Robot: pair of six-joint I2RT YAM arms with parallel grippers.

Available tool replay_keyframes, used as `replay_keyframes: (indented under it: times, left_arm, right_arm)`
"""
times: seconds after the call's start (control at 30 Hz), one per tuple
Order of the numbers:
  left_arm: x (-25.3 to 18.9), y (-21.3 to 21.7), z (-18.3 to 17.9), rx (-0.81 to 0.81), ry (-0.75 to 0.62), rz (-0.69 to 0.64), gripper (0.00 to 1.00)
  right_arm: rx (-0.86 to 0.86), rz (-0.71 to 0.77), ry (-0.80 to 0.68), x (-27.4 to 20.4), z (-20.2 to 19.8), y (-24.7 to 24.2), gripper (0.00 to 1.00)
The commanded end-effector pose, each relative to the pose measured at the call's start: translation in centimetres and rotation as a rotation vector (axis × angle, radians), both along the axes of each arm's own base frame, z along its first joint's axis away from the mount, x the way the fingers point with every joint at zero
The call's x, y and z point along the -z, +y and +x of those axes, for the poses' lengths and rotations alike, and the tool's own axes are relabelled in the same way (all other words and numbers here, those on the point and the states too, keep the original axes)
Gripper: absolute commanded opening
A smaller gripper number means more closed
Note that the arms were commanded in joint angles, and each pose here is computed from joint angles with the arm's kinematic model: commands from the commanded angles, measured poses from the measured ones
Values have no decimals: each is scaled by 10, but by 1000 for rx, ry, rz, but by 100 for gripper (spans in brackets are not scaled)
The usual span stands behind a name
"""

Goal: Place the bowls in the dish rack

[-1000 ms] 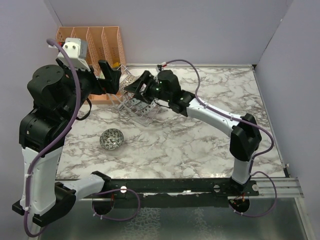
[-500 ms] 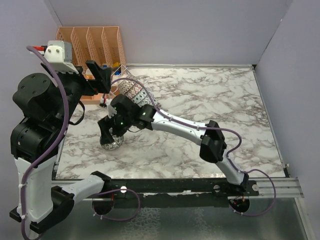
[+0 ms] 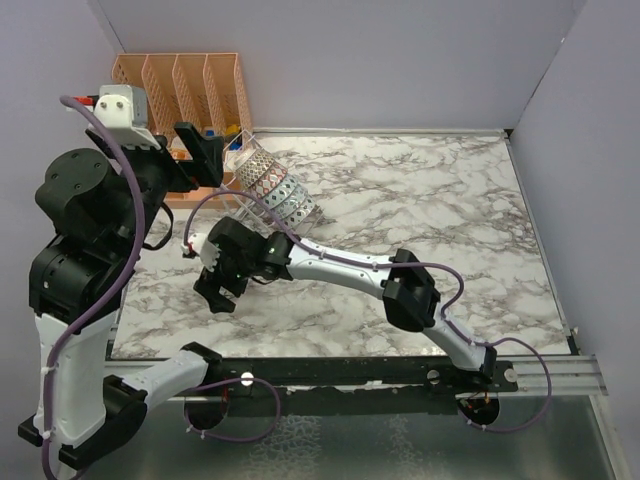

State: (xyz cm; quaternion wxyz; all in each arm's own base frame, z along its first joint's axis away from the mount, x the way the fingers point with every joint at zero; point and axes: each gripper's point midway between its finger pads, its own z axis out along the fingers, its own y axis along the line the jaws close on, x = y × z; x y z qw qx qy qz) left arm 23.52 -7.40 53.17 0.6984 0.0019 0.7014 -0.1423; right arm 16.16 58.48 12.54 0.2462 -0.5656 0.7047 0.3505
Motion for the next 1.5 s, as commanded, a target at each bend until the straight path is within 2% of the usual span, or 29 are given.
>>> replay_keyframes:
  times: [0.0, 0.33, 0.47, 0.57, 0.73, 0.83, 1.07, 1.13, 1.2, 1.37, 1.47]
  left_arm:
    - [5, 0, 5, -15, -1, -17, 99]
    - [11, 1, 6, -24, 5, -23, 99]
    - [14, 3, 6, -35, 11, -16, 99]
    - [14, 4, 6, -41, 10, -7, 99]
    - [14, 6, 7, -47, 7, 5, 99]
    - [15, 7, 7, -53, 7, 14, 99]
    - [12, 10, 5, -64, -5, 15, 99]
    - [11, 11, 5, -66, -10, 13, 99]
    - [10, 13, 3, -71, -16, 11, 99]
    - [5, 15, 0, -78, -34, 7, 99]
    - [3, 16, 0, -78, -40, 7, 99]
  right_arm:
    - [-49, 16, -122, 20, 7, 9, 76]
    - [-42, -13, -154, 48, 10, 16, 67]
    - [-30, -37, -165, 60, 14, 17, 59]
    - [1, -44, -191, 64, 20, 16, 46]
    - [16, -62, -222, 69, 26, 12, 41]
    - [19, -71, -231, 71, 26, 11, 33]
    - [36, -66, -206, 68, 24, 11, 26]
    - [52, -84, -181, 73, 23, 10, 17]
    - [77, -103, -171, 74, 25, 8, 2]
    - [113, -36, -178, 46, 27, 9, 1]
    - [125, 25, -129, 20, 26, 13, 1]
